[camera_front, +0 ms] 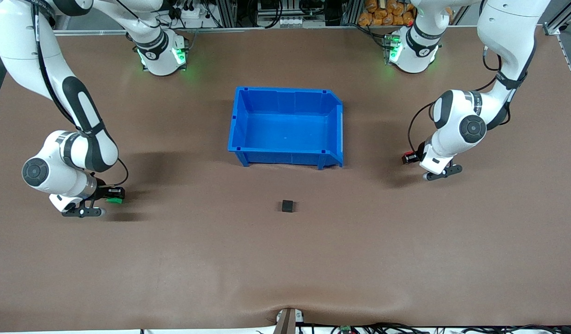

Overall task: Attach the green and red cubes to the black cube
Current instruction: 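Close the right gripper on the green cube while the left gripper grasps red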

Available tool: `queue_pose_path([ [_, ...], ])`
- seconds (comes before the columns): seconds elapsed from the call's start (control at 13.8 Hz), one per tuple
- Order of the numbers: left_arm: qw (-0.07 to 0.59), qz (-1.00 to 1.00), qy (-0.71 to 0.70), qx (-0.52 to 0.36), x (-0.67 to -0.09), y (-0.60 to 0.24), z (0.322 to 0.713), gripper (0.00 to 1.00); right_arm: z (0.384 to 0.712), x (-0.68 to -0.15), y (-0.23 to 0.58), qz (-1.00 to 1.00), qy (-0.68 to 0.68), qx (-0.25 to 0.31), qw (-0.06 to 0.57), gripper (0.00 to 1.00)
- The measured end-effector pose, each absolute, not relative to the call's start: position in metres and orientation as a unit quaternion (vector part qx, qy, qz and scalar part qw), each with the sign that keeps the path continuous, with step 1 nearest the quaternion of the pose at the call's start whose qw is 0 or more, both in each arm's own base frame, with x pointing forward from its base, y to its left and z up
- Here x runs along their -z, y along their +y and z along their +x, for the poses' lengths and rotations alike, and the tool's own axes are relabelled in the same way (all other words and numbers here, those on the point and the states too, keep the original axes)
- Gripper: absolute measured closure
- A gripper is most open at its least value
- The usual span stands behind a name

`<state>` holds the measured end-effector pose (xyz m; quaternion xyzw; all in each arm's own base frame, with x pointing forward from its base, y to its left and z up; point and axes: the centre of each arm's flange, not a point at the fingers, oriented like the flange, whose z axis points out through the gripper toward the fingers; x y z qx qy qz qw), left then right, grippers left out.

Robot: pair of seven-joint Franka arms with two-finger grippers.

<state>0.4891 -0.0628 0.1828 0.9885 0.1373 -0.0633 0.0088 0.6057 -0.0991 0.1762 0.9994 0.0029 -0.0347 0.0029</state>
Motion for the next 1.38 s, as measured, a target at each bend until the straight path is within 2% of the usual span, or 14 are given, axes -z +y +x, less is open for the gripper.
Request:
queue_pose_path([
  [0.58,0.012,0.987,0.147,0.058,-0.179,-0.066,0.493,0.46,0.625,-0.195,-0.091,0.998,0.055,0.011,0.005,0.59],
  [0.73,0.012,0.987,0.147,0.059,-0.177,-0.066,0.493,0.49,0.626,-0.195,-0.091,0.997,0.079,0.011,0.005,0.59],
  [0.87,0.012,0.987,0.147,0.059,-0.177,-0.066,0.494,0.60,0.626,-0.196,-0.092,0.995,0.101,0.010,0.005,0.59],
  [1.38,0.015,0.985,0.163,0.044,-0.186,-0.067,0.503,0.60,0.634,-0.205,-0.093,0.972,0.234,0.000,0.008,0.59],
])
